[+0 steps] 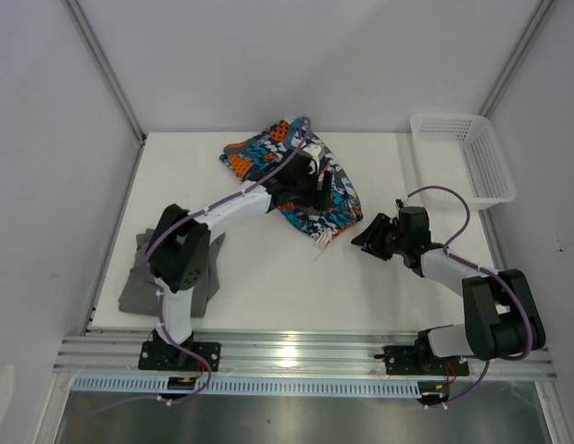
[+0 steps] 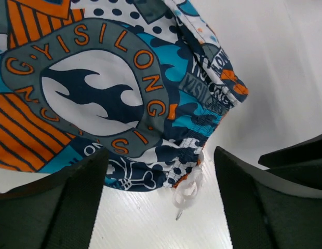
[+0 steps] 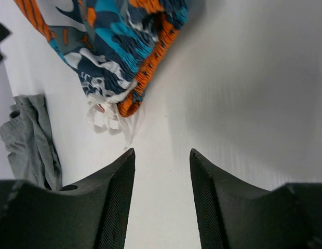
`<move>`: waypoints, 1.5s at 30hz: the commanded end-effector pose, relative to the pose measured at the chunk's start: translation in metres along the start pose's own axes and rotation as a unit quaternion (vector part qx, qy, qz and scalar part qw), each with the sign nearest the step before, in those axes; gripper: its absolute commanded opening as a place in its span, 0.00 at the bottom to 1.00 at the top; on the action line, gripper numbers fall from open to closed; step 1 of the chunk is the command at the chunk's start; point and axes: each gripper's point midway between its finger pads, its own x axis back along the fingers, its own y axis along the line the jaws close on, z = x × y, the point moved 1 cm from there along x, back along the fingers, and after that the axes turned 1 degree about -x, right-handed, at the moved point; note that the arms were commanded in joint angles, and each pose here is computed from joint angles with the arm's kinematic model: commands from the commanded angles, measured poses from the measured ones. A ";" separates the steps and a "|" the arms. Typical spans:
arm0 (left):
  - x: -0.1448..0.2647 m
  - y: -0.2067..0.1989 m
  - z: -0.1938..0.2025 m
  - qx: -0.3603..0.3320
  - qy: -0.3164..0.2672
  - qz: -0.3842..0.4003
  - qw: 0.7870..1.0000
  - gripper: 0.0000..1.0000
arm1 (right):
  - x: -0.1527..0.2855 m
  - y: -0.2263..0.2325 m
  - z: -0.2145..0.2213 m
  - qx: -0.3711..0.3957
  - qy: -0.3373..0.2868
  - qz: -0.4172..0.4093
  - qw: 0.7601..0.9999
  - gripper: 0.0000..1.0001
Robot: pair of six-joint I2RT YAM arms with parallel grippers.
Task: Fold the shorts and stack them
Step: Fold the shorts
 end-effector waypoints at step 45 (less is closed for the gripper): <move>-0.015 -0.064 0.161 0.206 0.128 0.099 0.965 0.48 | 0.010 -0.021 0.002 0.088 -0.024 0.020 0.996 0.73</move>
